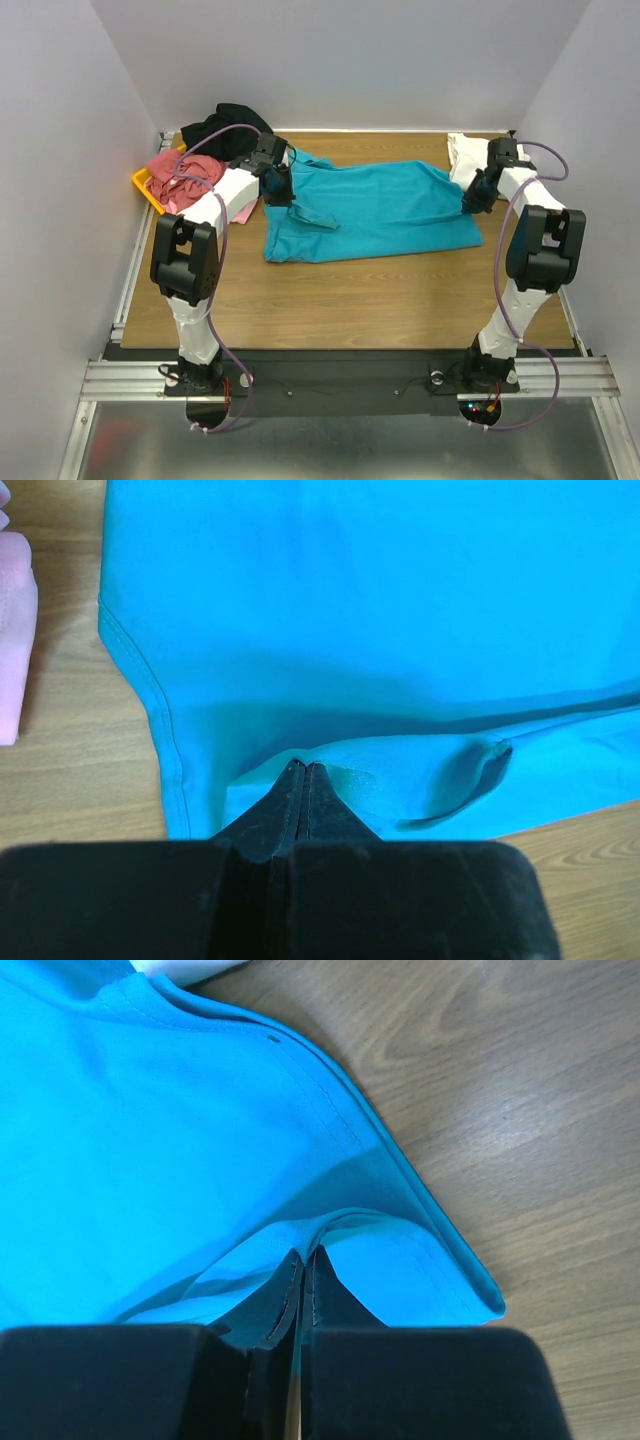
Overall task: Fold and stack the t-shirts
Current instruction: Fold the tshirt
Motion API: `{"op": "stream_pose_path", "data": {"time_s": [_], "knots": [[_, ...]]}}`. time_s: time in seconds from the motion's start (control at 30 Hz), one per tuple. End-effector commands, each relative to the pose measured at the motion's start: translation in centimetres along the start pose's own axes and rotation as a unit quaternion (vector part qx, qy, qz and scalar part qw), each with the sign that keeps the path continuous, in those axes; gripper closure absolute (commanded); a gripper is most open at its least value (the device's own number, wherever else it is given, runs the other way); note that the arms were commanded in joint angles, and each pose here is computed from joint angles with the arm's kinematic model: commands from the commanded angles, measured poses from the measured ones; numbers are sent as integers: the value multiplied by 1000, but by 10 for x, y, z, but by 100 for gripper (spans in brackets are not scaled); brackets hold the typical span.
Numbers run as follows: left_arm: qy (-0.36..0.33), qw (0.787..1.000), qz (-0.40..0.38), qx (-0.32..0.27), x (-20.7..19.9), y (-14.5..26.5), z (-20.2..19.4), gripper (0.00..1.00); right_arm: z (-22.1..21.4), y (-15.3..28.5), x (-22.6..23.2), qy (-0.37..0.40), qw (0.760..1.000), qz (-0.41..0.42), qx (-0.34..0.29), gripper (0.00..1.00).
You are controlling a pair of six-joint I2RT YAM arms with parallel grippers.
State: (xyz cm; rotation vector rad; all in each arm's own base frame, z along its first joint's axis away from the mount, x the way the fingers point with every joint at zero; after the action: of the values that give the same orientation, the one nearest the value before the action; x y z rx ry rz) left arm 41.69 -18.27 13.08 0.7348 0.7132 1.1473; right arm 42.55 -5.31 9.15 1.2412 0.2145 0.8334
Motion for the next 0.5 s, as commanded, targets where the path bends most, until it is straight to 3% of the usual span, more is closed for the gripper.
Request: {"op": "stream_pose_path", "data": {"time_s": [0.0, 0.03, 0.07, 0.13, 0.17, 0.2, 0.23, 0.37, 0.47], "knots": [[-10, 1000, 3, -16, 3, 7, 16, 100, 13, 6, 14, 4, 999, 29, -12, 100], [-9, 1000, 6, -19, 4, 7, 19, 99, 13, 7, 15, 3, 999, 32, -13, 99], [-5, 1000, 11, -22, 6, 7, 22, 76, 14, 8, 17, 3, 999, 37, -11, 95], [1, 999, 17, -39, 7, 12, 34, 44, 16, 14, 23, 2, 999, 48, -15, 82], [3, 999, 22, -49, 8, 16, 40, 18, 17, 18, 26, 2, 998, 58, -13, 75], [10, 997, 30, -65, 9, 22, 49, 6, 18, 22, 30, 3, 998, 66, -16, 63], [13, 996, 27, -81, 7, 29, 59, 2, 23, 30, 34, 4, 997, 76, -23, 60], [29, 990, 16, -134, 1, 57, 82, 1, 32, 54, 48, 12, 993, 110, -45, 49], [33, 992, -3, -122, -4, 57, 64, 1, 25, 70, 62, 41, 988, 139, -49, 48]]}}
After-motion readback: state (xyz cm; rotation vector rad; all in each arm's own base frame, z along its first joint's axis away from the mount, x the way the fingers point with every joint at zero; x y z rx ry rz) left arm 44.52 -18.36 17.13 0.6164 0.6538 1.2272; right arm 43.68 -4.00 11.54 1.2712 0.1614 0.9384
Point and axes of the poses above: each gripper's point midway between its finger pads, its own y axis back along the fingers, its own x axis along the line the jaws close on, z = x × y, the point moved 2 cm from there along y, back along the fingers, and after that the axes turned 15 degrees about -y, right-handed, at the moved point
